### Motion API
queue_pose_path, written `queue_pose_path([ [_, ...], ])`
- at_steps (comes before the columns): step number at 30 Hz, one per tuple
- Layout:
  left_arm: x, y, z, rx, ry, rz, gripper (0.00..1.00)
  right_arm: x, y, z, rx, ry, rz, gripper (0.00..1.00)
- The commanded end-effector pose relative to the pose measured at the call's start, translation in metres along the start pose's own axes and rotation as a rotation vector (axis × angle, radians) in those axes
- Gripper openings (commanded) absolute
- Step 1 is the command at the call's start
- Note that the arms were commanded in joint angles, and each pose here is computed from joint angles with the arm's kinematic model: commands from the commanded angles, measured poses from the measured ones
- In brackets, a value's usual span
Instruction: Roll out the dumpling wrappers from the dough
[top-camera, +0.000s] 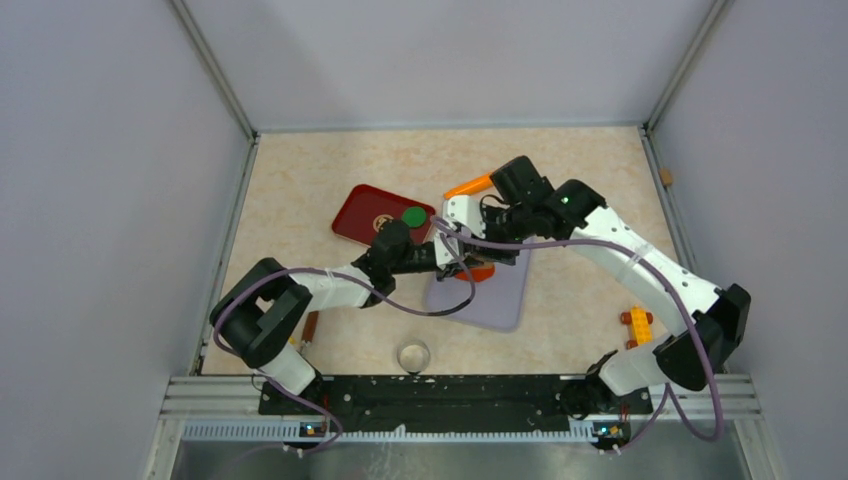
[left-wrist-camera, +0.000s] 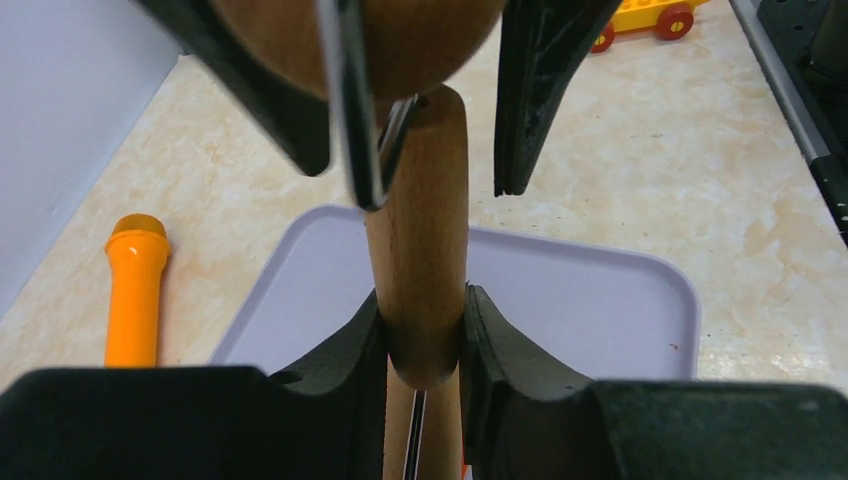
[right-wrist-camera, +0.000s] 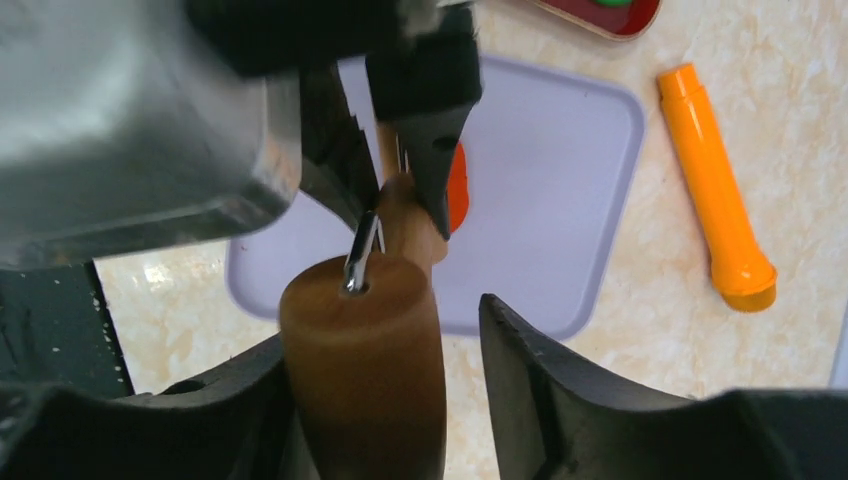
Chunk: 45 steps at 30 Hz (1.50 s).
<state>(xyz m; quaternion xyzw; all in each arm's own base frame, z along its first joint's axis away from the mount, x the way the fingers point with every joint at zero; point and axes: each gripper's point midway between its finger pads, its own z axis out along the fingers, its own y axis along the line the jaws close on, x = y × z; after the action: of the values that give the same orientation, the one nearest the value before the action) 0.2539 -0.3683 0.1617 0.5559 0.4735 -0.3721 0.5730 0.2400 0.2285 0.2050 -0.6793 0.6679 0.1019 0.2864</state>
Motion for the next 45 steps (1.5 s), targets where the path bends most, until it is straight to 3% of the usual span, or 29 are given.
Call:
queue_pose_path([
  [1, -0.029, 0.003, 0.007, 0.019, -0.080, 0.033, 0.00, -0.037, 0.000, -0.020, -0.035, -0.100, 0.091, 0.55],
  [5, -0.030, 0.001, 0.008, 0.020, -0.084, -0.009, 0.00, -0.045, -0.003, -0.018, -0.027, -0.136, 0.116, 0.57],
  [9, -0.029, -0.001, 0.007, 0.023, -0.082, -0.029, 0.00, -0.048, 0.000, -0.018, -0.043, -0.155, 0.115, 0.47],
  [13, -0.026, -0.001, 0.007, 0.014, -0.074, -0.046, 0.00, -0.043, 0.004, -0.018, -0.062, -0.138, 0.093, 0.16],
  [16, -0.016, 0.002, 0.010, -0.010, -0.062, -0.071, 0.01, -0.036, 0.007, -0.014, -0.053, -0.123, 0.055, 0.00],
  [23, 0.012, 0.012, 0.026, -0.120, -0.074, -0.208, 0.04, -0.022, 0.004, 0.007, 0.083, -0.095, -0.072, 0.00],
  [33, 0.027, 0.044, 0.040, -0.278, -0.149, -0.217, 0.00, -0.034, -0.014, 0.031, 0.082, -0.100, -0.133, 0.00],
  [45, 0.067, 0.038, 0.023, -0.349, -0.078, -0.260, 0.00, -0.022, -0.002, 0.068, 0.013, -0.094, -0.129, 0.00],
])
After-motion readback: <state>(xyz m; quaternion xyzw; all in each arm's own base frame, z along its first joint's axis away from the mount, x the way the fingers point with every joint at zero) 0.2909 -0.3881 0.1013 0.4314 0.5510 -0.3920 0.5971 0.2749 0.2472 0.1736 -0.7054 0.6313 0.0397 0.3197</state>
